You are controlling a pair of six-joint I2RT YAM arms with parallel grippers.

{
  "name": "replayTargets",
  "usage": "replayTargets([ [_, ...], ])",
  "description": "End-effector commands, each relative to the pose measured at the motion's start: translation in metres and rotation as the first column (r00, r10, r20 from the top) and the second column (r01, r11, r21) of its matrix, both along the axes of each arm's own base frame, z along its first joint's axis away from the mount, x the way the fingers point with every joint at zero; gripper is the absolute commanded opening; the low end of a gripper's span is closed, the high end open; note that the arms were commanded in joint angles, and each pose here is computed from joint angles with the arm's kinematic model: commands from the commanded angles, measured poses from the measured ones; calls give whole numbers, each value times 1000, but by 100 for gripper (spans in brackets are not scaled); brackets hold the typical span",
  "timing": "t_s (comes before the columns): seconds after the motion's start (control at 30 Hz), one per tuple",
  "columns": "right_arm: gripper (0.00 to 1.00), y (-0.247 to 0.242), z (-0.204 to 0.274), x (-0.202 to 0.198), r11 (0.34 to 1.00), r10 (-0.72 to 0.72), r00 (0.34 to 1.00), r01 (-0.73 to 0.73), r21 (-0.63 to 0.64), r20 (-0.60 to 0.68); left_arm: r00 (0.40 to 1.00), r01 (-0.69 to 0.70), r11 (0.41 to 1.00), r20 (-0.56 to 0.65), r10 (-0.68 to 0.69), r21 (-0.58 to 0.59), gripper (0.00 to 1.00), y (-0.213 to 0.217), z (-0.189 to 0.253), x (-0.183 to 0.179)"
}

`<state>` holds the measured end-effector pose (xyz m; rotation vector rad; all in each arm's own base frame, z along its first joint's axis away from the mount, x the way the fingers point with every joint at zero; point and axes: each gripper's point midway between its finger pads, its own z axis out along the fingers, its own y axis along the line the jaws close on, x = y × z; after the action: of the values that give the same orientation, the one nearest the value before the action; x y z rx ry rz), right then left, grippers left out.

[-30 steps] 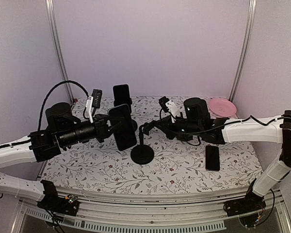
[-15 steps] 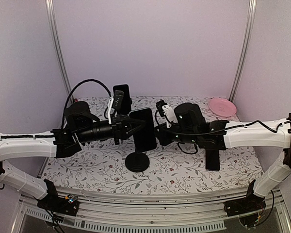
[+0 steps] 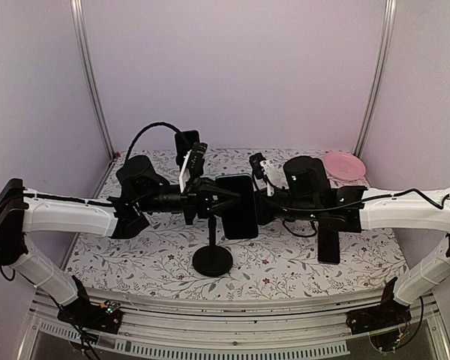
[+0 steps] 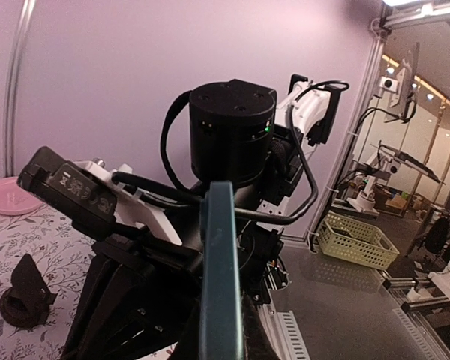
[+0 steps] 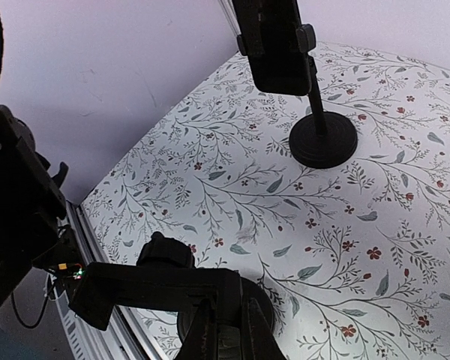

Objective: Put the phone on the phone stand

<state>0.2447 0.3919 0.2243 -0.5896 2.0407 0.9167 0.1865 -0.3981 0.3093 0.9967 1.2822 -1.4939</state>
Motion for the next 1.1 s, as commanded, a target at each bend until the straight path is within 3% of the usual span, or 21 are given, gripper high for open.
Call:
replayTargets([
  [0.0, 2, 18, 80, -31, 951, 146, 982, -172, 256, 117, 993, 52, 993, 107, -40, -110, 0, 0, 34, -1],
  [0.2, 2, 23, 96, -57, 911, 251, 953, -292, 291, 168, 992, 77, 992, 104, -67, -104, 0, -4, 33, 6],
  [0.77, 2, 18, 104, -88, 862, 345, 901, -415, 291, 264, 997, 61, 994, 48, -57, -89, 0, 11, 28, 19],
  [0.9, 2, 16, 100, -78, 893, 294, 921, -361, 271, 256, 998, 49, 996, 38, -47, -75, 0, 12, 26, 21],
  [1.07, 2, 7, 82, -41, 969, 100, 973, -144, 203, 209, 1000, -18, 1000, -4, 18, -13, 0, 9, 9, 32],
])
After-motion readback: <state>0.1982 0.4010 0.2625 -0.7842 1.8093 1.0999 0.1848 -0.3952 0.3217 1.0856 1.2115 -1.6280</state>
